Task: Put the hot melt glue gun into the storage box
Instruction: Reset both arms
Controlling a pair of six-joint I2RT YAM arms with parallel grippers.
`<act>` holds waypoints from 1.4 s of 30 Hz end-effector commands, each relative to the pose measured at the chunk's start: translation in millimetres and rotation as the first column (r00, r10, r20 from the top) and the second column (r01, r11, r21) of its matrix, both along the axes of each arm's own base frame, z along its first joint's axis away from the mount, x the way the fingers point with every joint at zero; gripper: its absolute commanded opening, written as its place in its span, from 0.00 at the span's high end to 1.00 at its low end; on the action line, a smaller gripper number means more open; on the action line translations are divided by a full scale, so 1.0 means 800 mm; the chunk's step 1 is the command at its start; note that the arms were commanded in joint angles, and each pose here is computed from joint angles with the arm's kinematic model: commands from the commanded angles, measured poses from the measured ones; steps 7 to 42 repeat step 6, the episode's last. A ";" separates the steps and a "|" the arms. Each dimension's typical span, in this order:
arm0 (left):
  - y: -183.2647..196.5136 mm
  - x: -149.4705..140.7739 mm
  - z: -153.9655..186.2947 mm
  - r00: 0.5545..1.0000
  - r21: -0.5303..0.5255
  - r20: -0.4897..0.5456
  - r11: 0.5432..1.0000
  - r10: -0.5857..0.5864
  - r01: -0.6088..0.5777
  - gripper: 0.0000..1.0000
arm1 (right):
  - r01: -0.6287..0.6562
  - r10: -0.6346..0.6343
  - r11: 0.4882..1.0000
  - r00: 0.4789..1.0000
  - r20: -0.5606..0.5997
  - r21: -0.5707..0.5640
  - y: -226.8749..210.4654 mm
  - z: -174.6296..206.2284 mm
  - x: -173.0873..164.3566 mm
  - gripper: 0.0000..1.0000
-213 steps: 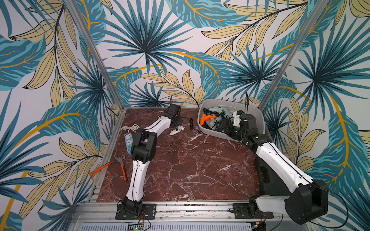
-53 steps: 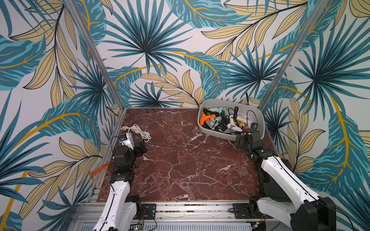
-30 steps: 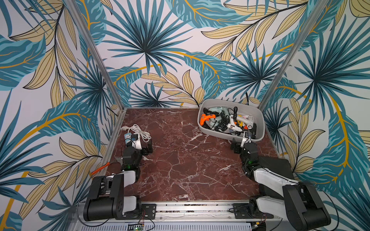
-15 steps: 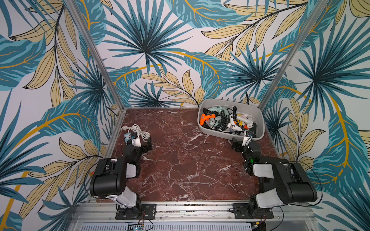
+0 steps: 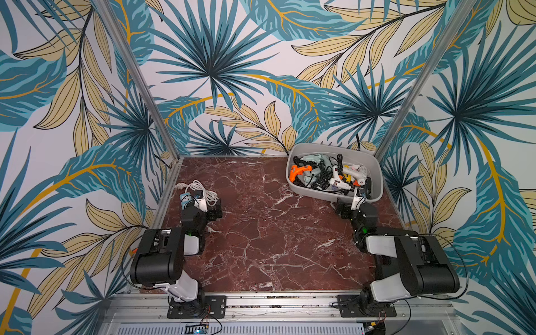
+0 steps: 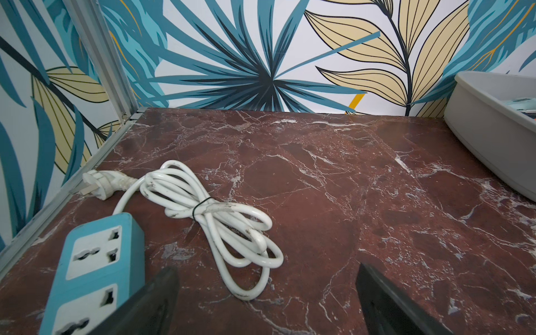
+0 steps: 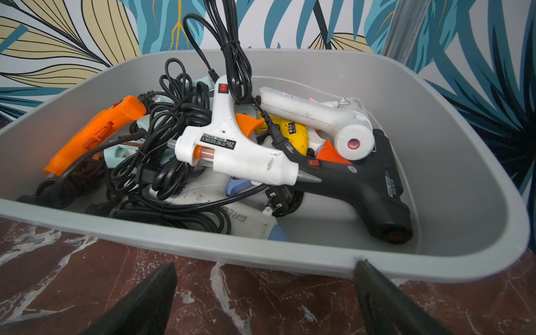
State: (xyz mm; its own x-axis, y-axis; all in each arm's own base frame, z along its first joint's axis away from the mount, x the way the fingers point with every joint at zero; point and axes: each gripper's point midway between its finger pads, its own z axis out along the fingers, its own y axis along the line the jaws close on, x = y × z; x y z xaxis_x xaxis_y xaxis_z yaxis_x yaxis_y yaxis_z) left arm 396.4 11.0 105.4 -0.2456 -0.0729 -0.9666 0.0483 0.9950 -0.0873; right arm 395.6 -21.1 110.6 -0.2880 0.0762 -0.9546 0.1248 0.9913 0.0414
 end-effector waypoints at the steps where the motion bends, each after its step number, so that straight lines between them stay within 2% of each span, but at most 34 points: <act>1: -0.001 0.007 0.015 1.000 0.020 0.028 1.000 -0.004 0.003 0.00 | -0.011 0.011 1.000 1.000 -0.004 0.019 0.004 0.001 0.004 0.00; 42: -0.001 0.007 0.016 1.000 0.021 0.030 1.000 -0.002 0.002 0.00 | -0.010 0.010 1.000 1.000 -0.005 0.018 0.004 0.001 0.004 0.01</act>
